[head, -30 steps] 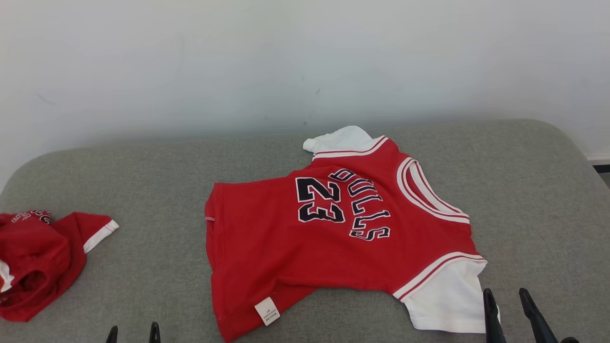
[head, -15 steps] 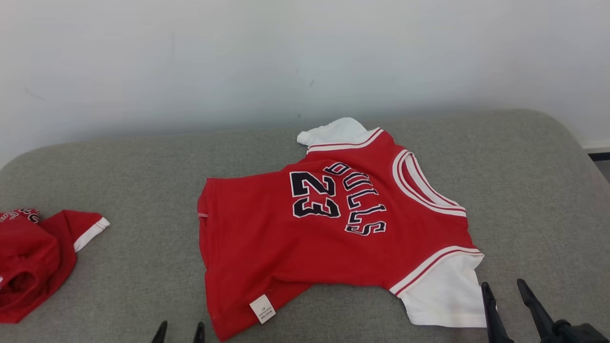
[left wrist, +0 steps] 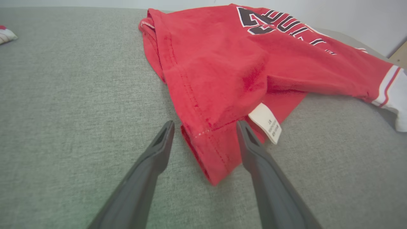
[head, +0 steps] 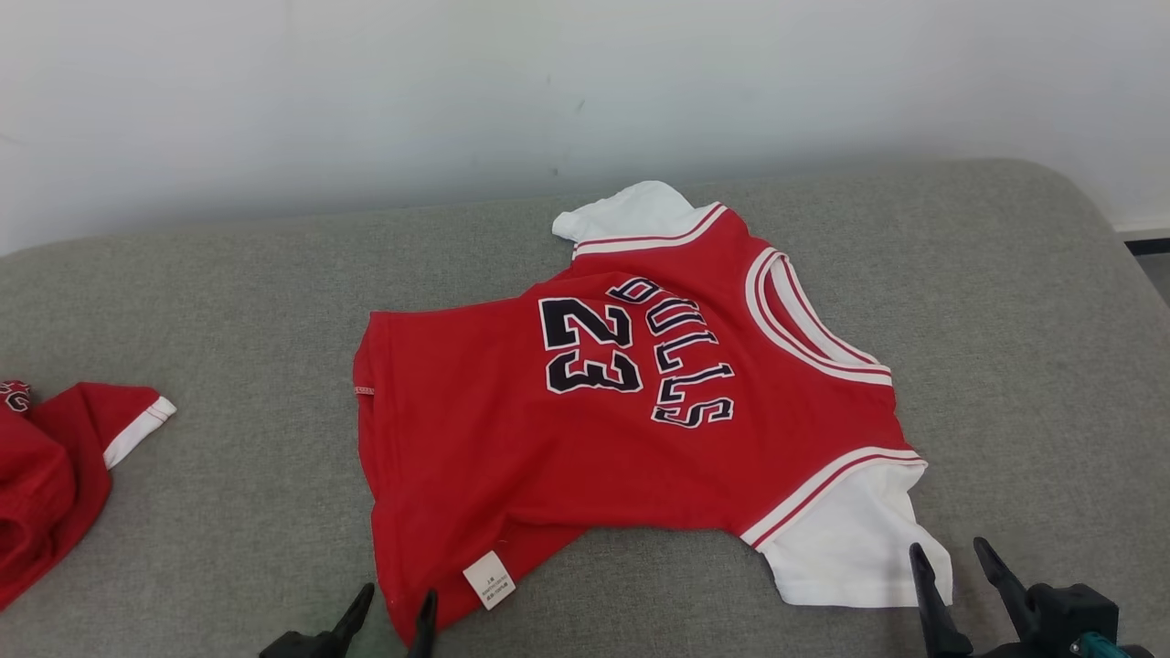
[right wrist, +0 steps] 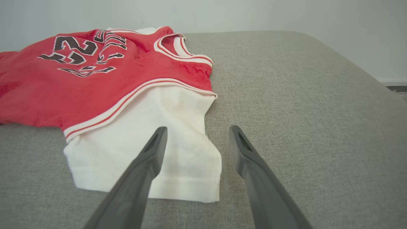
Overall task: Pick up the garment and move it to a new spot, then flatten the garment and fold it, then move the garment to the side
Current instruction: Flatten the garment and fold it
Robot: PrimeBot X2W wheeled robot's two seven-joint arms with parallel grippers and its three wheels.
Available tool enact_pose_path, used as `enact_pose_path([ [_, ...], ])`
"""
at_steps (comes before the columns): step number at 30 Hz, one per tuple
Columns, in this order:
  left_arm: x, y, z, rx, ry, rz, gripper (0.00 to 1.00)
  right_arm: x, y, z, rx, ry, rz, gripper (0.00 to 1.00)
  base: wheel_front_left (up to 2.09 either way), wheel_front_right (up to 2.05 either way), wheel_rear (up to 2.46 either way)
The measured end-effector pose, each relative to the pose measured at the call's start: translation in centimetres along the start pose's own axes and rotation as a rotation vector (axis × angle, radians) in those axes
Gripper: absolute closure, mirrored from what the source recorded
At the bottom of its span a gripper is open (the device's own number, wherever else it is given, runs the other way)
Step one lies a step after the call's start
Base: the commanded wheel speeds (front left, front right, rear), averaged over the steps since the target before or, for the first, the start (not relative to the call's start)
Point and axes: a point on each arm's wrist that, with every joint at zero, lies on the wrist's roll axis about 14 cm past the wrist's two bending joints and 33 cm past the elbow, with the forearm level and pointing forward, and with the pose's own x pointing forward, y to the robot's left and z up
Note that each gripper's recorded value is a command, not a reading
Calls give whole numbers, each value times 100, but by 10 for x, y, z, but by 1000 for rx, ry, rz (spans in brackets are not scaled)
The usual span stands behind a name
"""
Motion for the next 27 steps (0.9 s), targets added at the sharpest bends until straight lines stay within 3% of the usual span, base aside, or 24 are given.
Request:
enact_pose_path([
  [8, 8, 1, -6, -58, 24, 7, 0, 5, 1, -16, 17, 58, -5, 0, 0, 0, 0],
  [27, 4, -27, 5, -35, -25, -72, 0, 7, 3, -47, 33, 174, -13, 0, 0, 0, 0],
])
